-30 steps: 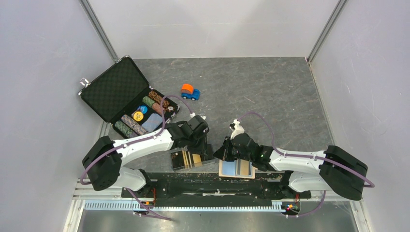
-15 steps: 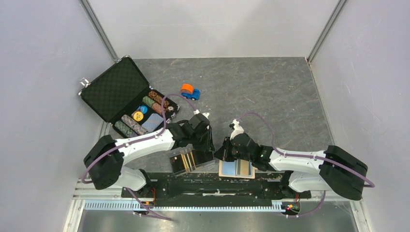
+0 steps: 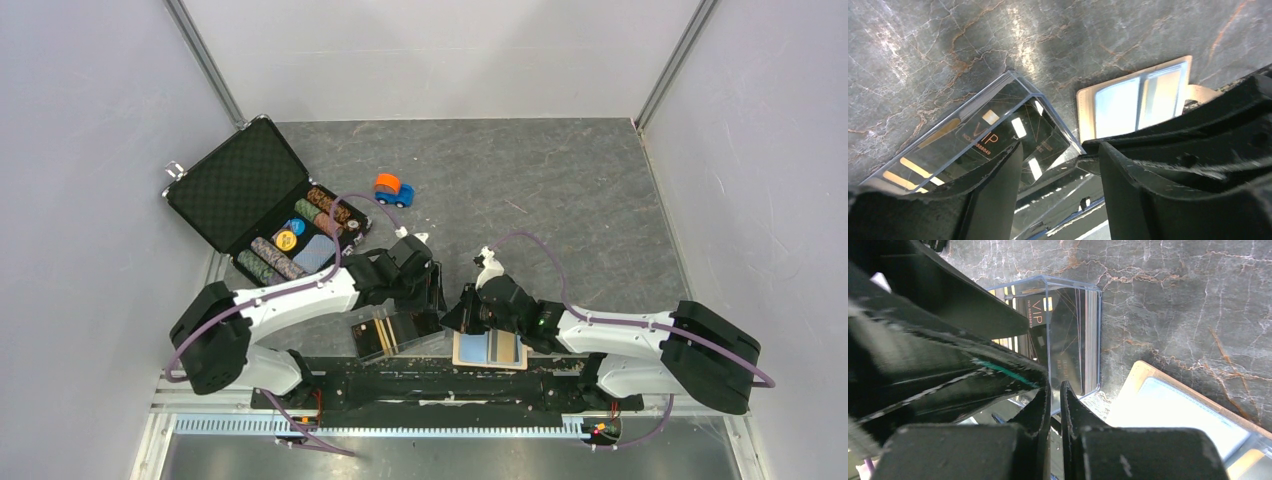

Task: Put the credit cards into the card holder
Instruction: Pick up the credit card from the storage box.

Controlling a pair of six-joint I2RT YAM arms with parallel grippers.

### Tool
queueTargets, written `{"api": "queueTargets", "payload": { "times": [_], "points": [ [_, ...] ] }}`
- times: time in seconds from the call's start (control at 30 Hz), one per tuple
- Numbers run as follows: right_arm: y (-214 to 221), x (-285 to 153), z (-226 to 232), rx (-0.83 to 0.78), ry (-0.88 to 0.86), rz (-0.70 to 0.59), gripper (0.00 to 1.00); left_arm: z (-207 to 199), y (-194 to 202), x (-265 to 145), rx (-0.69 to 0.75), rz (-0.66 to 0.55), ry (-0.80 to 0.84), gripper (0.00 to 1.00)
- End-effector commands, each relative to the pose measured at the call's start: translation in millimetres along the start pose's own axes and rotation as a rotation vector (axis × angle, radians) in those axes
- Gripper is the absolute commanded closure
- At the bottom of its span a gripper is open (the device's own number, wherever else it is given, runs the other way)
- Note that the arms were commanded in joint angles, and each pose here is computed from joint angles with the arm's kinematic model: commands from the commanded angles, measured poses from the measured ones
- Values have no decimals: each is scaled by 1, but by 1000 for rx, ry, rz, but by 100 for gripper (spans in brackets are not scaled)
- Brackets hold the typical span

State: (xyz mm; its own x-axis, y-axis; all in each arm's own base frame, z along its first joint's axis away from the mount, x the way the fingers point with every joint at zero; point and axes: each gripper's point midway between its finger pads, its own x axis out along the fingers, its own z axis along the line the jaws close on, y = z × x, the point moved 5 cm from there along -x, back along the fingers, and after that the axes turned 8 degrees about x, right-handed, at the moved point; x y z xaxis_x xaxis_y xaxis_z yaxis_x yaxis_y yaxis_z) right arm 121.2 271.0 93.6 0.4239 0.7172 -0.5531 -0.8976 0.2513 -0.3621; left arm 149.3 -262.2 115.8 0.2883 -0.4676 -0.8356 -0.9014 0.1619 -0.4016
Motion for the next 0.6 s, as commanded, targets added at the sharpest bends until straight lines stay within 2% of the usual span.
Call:
{"api": "queueTargets", "payload": {
  "times": [0.0, 0.2, 0.43, 0.57],
  "points": [
    [-14, -3, 42, -11, -130, -28, 94, -8, -15, -21, -16, -113, 44, 35],
    [-18, -3, 46, -50, -108, -28, 83, 9, -5, -25, -78, -103, 27, 41],
    [-16, -2, 44, -53, -104, -18, 83, 34, 14, -16, -177, -50, -9, 44],
    [-16, -1, 44, -55, -102, -11, 83, 44, 21, -12, -203, -20, -46, 40]
  ]
}}
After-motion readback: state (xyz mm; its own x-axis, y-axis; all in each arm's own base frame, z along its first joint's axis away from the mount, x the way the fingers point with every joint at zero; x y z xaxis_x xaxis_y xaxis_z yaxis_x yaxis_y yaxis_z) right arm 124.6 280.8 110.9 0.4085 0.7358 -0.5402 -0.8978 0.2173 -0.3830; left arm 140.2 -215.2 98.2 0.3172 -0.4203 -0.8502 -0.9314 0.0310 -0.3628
